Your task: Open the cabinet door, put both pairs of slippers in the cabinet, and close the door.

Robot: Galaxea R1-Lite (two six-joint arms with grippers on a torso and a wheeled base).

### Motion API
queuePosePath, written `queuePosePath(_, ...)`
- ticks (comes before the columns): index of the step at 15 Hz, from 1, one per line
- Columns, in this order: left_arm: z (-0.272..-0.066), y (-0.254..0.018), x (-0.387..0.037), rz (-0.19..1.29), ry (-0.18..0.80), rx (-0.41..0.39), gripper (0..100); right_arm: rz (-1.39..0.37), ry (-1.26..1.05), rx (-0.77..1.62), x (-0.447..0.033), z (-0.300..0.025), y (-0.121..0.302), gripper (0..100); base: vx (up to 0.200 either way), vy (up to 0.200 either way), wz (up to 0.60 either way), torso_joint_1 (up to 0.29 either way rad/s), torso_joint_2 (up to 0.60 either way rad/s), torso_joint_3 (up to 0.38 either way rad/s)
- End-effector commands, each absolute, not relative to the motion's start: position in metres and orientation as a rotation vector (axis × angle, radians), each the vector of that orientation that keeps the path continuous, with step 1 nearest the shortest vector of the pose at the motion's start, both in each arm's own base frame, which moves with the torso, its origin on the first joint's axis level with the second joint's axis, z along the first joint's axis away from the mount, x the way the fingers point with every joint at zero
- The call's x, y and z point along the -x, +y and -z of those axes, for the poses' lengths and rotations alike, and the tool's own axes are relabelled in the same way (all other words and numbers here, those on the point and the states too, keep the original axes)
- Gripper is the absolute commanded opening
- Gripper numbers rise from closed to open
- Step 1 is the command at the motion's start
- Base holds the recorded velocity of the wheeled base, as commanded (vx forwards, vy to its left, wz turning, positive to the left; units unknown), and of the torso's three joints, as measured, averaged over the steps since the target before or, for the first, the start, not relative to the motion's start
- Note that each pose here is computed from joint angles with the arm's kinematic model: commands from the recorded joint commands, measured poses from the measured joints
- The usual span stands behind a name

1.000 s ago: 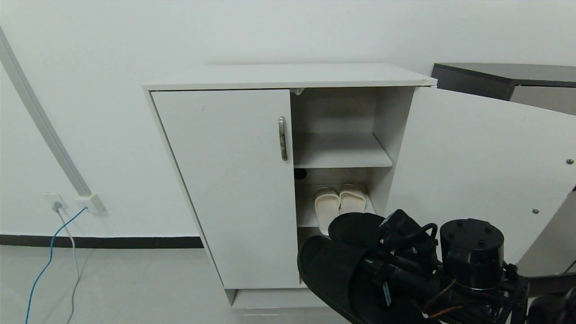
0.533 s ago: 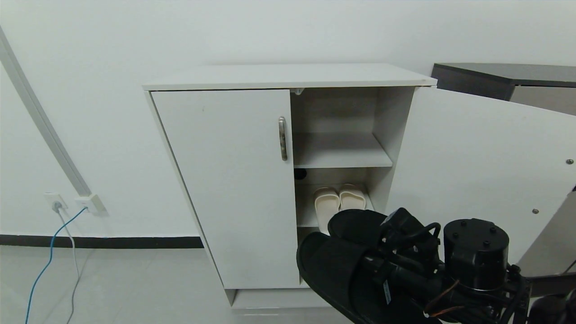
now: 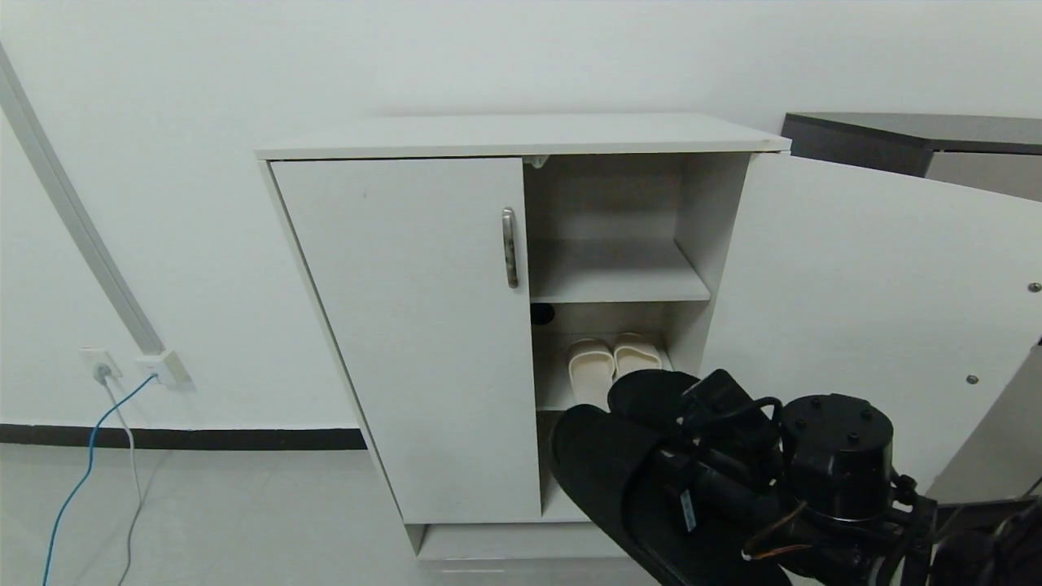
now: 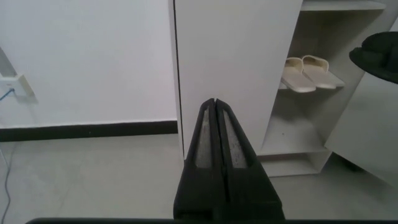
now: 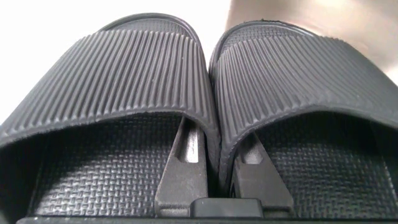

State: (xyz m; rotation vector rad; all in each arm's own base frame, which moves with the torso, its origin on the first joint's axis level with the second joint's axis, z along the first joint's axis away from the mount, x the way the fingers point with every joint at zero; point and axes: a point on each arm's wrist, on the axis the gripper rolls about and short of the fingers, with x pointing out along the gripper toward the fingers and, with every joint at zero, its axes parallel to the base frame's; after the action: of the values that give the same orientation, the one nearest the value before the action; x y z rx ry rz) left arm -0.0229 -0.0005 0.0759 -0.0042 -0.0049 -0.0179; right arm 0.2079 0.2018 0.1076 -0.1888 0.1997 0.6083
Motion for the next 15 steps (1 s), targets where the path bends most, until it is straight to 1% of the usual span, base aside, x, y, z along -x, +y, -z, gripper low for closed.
queuePosePath(1,-0.076,0.000,0.023,0.018,-0.003,0.005,0,-0.574,0.199,0.198,-0.211,-0.102,0.221,0,0.000,0.000,0.00,0.000,0.00,0.000)
queuePosePath(5,-0.076,0.000,0.023,0.018,-0.003,0.005,0,-0.360,0.190,0.170,-0.216,-0.097,0.263,0,0.000,0.000,0.00,0.000,0.00,0.000)
queuePosePath(7,-0.076,0.000,0.023,0.018,-0.003,0.005,0,-0.276,0.192,0.138,-0.224,-0.101,0.278,0,0.000,0.000,0.00,0.000,0.00,0.000)
queuePosePath(8,-0.076,0.000,0.023,0.018,-0.003,0.005,0,-0.265,0.200,0.134,-0.225,-0.103,0.281,0,0.000,0.000,0.00,0.000,0.00,0.000)
queuePosePath(9,-0.076,0.000,0.023,0.018,-0.005,0.005,0,-0.250,0.233,0.113,-0.228,-0.107,0.287,0,0.000,0.000,0.00,0.000,0.00,0.000)
queuePosePath(11,-0.076,0.000,0.023,0.018,-0.005,0.005,0,-0.133,0.282,0.080,-0.237,-0.115,0.296,0,0.000,0.000,0.00,0.000,0.00,0.000)
queuePosePath(12,-0.076,0.000,0.023,0.018,-0.003,0.003,0,-0.104,0.285,0.071,-0.239,-0.117,0.298,0,0.000,0.000,0.00,0.000,0.00,0.000)
queuePosePath(13,-0.076,0.000,0.023,0.018,-0.005,0.003,0,-0.056,0.268,0.047,-0.244,-0.128,0.303,0,0.000,0.000,0.00,0.000,0.00,0.000)
queuePosePath(15,-0.076,-0.001,0.023,0.020,-0.003,0.003,0,-0.023,0.237,0.029,-0.247,-0.145,0.306,0,0.000,0.000,0.00,0.000,0.00,0.000)
